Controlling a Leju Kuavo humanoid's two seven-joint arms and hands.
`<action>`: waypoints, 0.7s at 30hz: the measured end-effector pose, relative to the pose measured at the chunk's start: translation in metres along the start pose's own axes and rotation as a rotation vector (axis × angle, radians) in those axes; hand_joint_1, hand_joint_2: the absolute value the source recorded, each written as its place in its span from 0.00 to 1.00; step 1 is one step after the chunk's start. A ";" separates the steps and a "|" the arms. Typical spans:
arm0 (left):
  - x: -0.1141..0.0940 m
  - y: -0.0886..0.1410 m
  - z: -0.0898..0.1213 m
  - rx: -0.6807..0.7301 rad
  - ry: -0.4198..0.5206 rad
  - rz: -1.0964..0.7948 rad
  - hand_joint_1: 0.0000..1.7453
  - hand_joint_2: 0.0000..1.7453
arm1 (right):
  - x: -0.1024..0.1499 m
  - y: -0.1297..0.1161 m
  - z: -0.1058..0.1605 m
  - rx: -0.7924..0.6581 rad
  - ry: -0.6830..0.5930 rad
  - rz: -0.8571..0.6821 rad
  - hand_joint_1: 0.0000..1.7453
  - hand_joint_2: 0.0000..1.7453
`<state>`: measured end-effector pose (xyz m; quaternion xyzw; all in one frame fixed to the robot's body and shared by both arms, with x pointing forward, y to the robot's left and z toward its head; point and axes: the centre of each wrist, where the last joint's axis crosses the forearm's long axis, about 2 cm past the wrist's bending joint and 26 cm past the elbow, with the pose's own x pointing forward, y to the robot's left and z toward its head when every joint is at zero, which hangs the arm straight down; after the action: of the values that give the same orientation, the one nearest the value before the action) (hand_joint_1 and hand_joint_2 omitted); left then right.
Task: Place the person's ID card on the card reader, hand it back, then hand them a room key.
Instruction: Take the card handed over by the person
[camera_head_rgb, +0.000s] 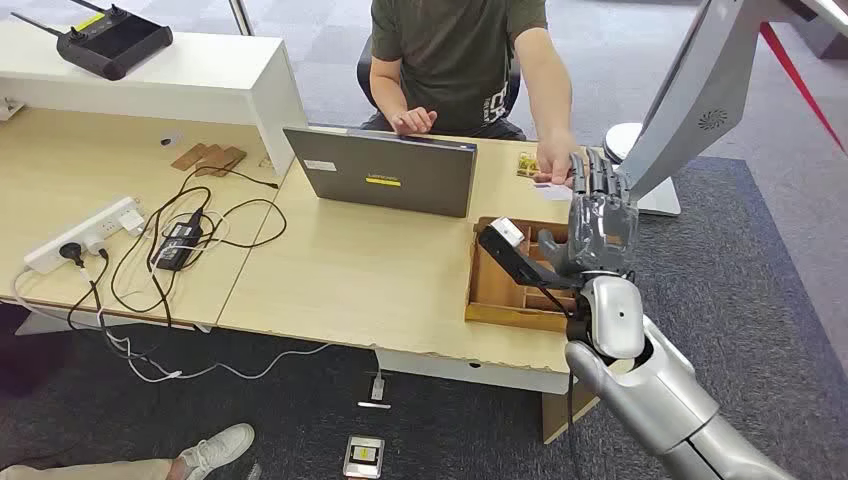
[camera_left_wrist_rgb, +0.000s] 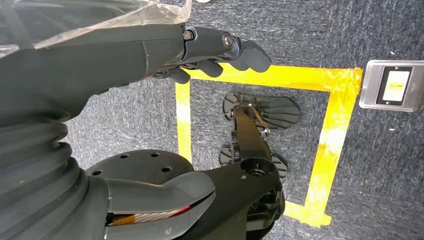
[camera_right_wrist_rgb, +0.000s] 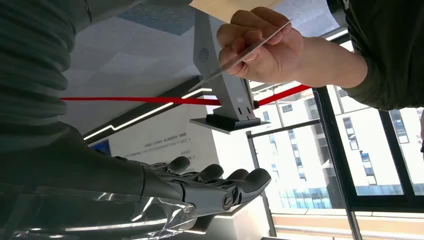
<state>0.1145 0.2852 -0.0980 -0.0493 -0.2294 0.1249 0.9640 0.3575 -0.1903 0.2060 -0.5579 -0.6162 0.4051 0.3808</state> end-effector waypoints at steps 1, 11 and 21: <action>0.000 0.000 0.000 -0.001 0.000 -0.001 0.00 1.00 | 0.001 0.001 0.000 0.002 -0.002 0.003 0.00 1.00; 0.004 -0.002 -0.001 -0.006 0.007 -0.014 0.00 1.00 | 0.007 0.012 -0.004 0.035 -0.026 0.058 1.00 1.00; 0.005 -0.003 -0.001 -0.007 0.015 -0.024 0.00 1.00 | 0.007 0.021 -0.004 0.061 -0.071 0.097 1.00 1.00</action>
<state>0.1204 0.2838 -0.0965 -0.0508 -0.2230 0.1122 0.9670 0.3683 -0.1816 0.1878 -0.5604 -0.5891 0.4612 0.3553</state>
